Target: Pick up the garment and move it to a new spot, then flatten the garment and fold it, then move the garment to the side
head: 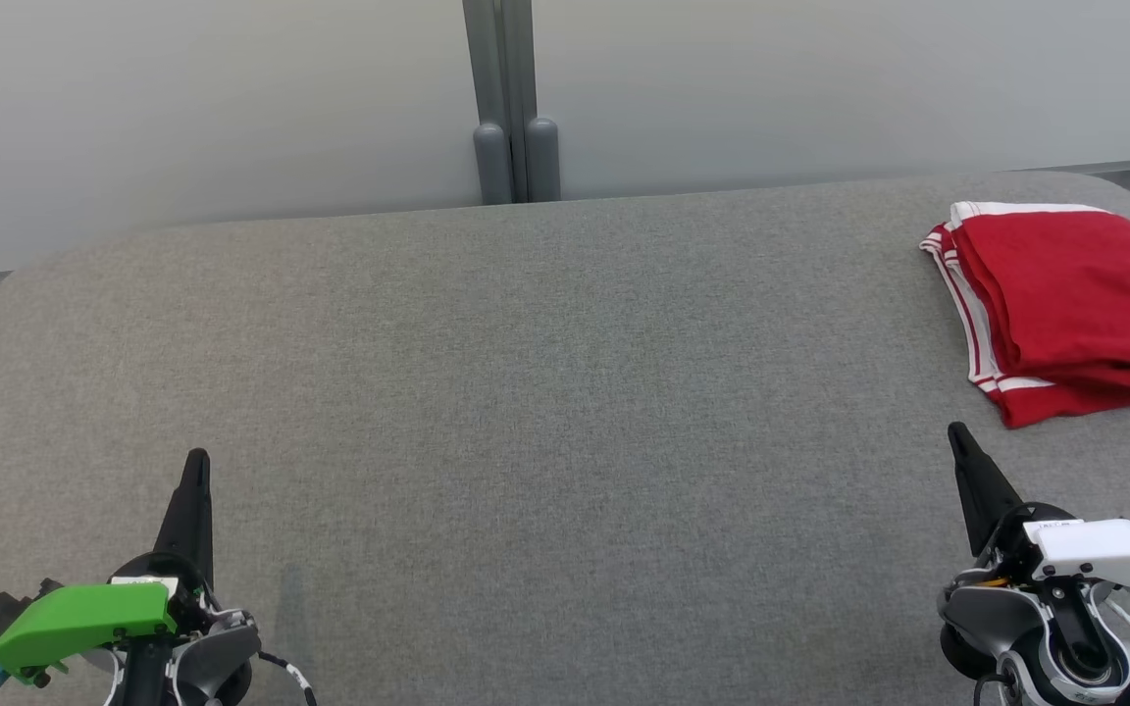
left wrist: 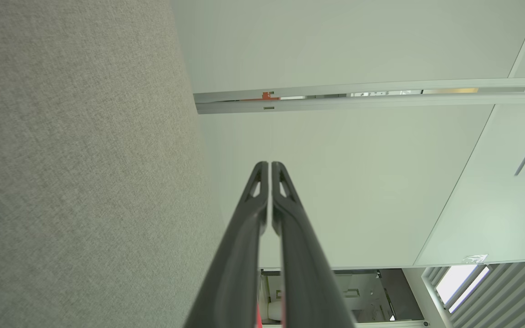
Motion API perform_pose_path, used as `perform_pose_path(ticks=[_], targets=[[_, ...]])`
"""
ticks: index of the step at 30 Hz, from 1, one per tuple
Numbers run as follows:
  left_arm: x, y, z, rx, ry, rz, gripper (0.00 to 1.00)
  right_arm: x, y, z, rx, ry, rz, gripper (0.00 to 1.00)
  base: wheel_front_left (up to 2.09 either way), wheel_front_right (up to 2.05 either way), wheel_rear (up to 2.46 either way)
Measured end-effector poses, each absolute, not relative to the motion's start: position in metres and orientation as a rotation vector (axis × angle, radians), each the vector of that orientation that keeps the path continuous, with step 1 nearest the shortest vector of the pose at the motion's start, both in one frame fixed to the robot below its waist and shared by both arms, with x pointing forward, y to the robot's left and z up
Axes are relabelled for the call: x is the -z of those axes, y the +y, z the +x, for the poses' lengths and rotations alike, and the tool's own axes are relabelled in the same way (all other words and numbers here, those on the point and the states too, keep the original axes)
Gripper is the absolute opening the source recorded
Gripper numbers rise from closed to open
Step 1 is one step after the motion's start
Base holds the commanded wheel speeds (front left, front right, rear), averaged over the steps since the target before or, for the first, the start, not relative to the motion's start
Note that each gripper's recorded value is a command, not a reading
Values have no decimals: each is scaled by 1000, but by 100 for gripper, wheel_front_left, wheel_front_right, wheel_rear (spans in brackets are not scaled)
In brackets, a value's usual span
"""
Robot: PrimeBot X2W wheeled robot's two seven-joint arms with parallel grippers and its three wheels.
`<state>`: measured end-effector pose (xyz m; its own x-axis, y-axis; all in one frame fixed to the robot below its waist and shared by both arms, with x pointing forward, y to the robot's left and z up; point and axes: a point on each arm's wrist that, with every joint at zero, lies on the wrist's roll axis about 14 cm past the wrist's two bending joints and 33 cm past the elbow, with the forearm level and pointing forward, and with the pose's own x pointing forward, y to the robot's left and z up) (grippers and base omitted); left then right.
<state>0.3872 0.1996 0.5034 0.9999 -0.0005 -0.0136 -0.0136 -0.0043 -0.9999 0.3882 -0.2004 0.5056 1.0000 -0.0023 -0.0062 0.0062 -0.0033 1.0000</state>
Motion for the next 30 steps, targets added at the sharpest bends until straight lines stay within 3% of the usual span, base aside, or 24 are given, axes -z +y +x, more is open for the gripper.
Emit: perform_pose_path(ticks=[30], targets=[[-503,200,387,-11,10,-1576,0,-506,-200,388,6,3,1576,0,0,0,0]])
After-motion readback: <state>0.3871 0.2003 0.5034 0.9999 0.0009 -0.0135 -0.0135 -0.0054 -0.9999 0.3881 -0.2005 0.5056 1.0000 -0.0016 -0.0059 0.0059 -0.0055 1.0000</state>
